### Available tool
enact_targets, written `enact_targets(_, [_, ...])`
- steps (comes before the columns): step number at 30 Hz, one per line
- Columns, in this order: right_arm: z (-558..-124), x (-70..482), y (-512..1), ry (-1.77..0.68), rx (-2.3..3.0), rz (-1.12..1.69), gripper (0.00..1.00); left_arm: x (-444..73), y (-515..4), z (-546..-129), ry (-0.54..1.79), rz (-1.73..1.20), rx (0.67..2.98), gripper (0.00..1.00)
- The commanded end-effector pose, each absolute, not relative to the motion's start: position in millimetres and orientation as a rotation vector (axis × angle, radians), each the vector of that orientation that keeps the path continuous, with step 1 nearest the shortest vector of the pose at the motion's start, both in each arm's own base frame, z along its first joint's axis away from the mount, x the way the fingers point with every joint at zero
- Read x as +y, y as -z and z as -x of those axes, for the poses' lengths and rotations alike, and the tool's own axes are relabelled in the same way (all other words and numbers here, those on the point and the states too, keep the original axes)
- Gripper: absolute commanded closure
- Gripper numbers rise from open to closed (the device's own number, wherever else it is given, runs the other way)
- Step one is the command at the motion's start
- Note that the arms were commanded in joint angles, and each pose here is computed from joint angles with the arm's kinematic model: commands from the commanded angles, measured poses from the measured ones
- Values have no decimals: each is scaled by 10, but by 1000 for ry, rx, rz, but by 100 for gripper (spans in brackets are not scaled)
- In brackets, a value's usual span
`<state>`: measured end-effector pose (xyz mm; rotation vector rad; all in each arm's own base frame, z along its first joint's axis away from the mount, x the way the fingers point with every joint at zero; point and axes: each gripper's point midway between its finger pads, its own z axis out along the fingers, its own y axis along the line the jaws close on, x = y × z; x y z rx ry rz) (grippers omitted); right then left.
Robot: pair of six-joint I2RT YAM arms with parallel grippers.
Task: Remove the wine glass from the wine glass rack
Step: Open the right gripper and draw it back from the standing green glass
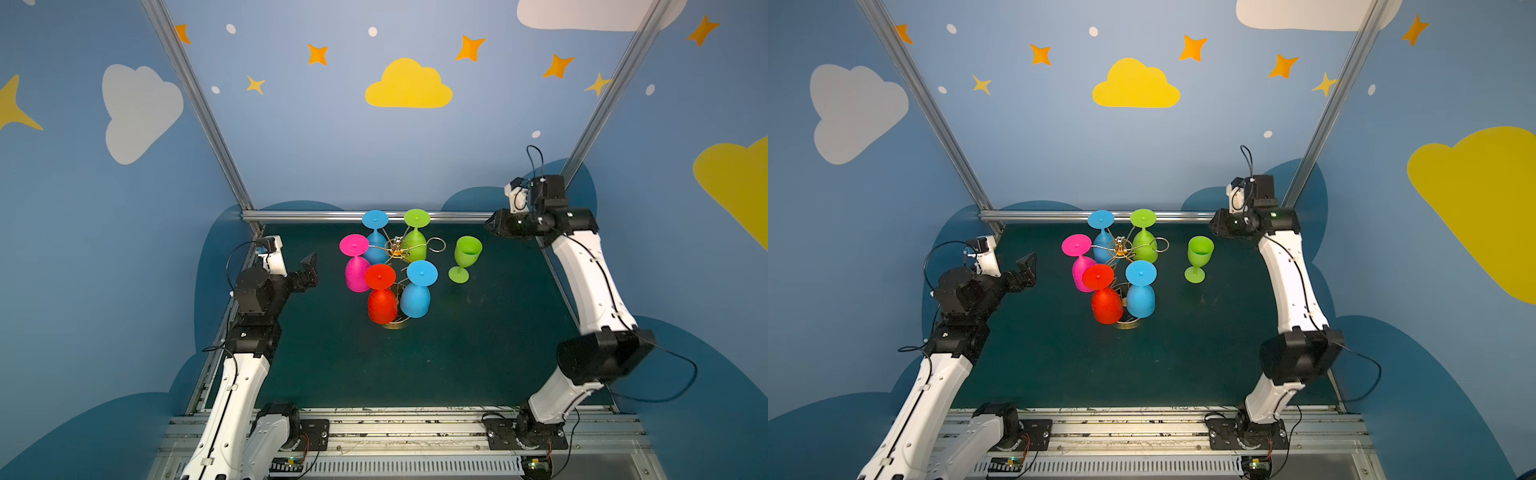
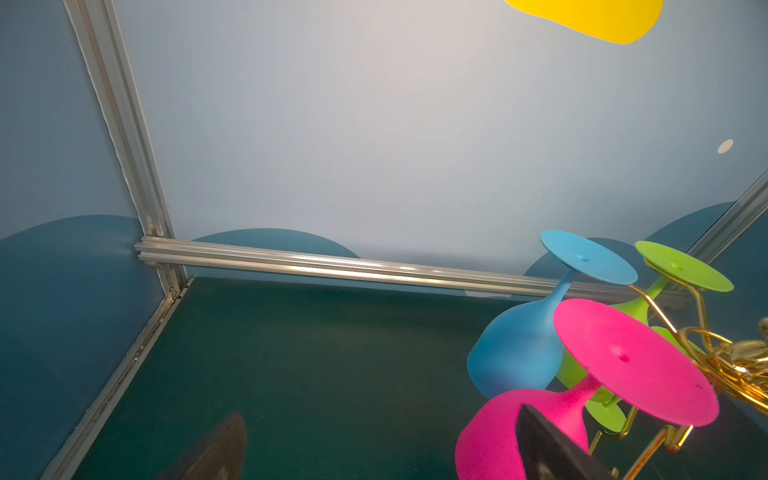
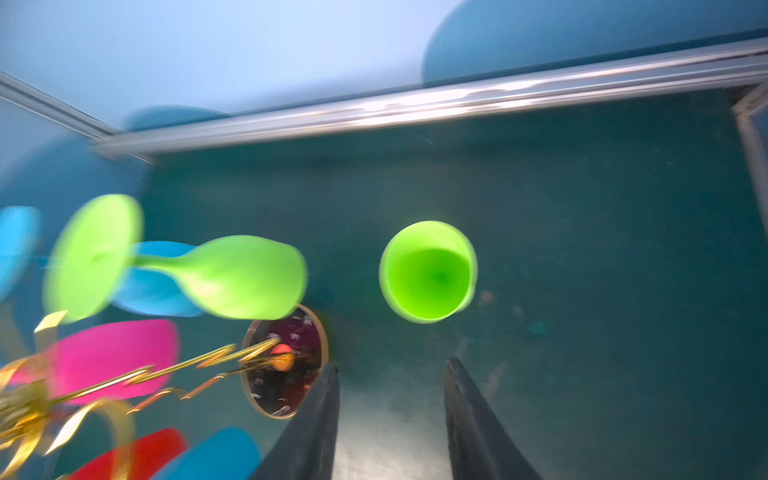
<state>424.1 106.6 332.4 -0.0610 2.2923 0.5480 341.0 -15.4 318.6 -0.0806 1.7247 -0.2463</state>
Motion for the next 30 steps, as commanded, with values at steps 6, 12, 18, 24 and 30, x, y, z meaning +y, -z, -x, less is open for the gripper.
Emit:
enact_targets(6, [-3409,1280,-3668,-875,2000,49,52,-165,-3314,-3349,281,92,1667,0])
enact_targets(12, [-2973,1453,-3481,-1070,2003,39,51,-163,-3305,-3355,292,103,1666,0])
enact_targets(18, [-2835,1729,-3440,-1190,2005,57,51,-174,-3294,-3356,305,107,1666,0])
enact_targets(24, [-2825,2071,-3401,-1285,2033,92,52,-172,-3306,-3349,310,110,1662,0])
enact_targets(30, [-2846,2325,-3341,-1358,2065,121,52,-176,-3326,-3335,311,106,1655,0])
